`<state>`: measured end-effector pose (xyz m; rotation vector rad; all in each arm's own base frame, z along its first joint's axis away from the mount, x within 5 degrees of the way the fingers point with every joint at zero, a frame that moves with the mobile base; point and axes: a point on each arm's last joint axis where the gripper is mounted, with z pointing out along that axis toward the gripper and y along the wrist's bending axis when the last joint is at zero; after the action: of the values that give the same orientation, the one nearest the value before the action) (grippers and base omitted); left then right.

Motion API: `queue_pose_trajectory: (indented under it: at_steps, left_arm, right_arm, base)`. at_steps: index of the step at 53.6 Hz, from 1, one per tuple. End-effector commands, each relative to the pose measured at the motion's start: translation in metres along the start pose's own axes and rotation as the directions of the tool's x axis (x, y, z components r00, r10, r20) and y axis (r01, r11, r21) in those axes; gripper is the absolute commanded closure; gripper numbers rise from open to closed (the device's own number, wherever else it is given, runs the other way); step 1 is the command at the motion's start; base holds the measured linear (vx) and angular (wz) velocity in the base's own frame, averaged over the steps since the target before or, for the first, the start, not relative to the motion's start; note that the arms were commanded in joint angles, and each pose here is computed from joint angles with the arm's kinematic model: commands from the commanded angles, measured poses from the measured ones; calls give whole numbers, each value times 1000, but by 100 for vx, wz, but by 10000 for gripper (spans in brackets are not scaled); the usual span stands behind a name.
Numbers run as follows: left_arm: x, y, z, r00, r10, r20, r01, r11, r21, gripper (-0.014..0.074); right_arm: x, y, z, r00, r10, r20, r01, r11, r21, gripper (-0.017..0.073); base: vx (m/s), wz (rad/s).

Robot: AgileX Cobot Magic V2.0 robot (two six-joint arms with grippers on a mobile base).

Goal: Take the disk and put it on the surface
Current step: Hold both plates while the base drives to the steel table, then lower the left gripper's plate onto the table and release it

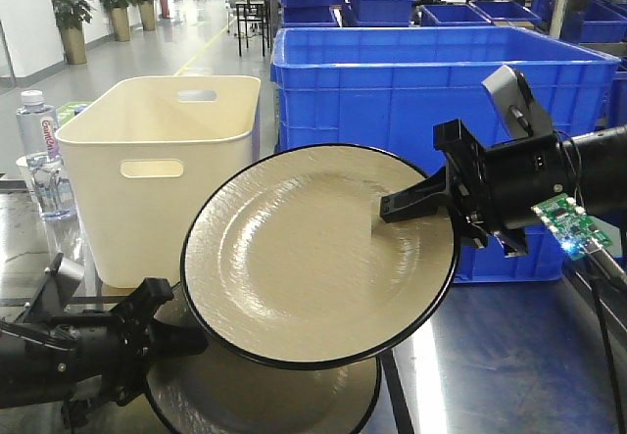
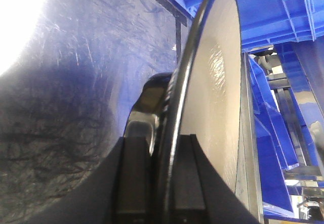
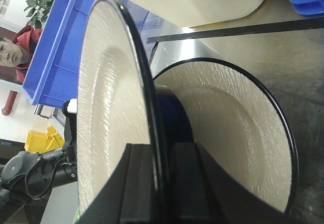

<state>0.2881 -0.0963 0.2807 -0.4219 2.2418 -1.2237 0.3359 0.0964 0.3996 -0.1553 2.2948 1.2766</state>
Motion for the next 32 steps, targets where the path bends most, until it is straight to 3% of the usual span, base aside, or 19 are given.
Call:
queue_pose_trajectory:
  at_steps: [1, 15, 19, 26, 32]
  left_arm:
    - [-5, -24, -11, 999, -40, 34, 36, 994, 106, 592]
    - [-7, -23, -11, 998, -41, 54, 36, 995, 94, 592]
    - [-8, -18, -10, 997, -15, 70, 11, 999, 52, 592]
    - [-11, -6, -4, 996, -38, 76, 41, 999, -34, 592]
    - [-13, 0, -4, 994, -25, 104, 34, 995, -94, 592]
  right_arm:
    - [-7, 35, -21, 993, -11, 118, 25, 993, -118, 567]
    - [-9, 35, -21, 990, -6, 138, 23, 993, -116, 567]
    - [-12, 34, -21, 985, 2, 170, 17, 994, -108, 567]
    - [-15, 33, -22, 979, 39, 202, -19, 994, -103, 567]
    - [-15, 33, -22, 978, 40, 203, -20, 995, -99, 567]
  base:
    - [0, 0]
    - [0, 0]
    - [0, 0]
    - [0, 0]
    - [0, 0]
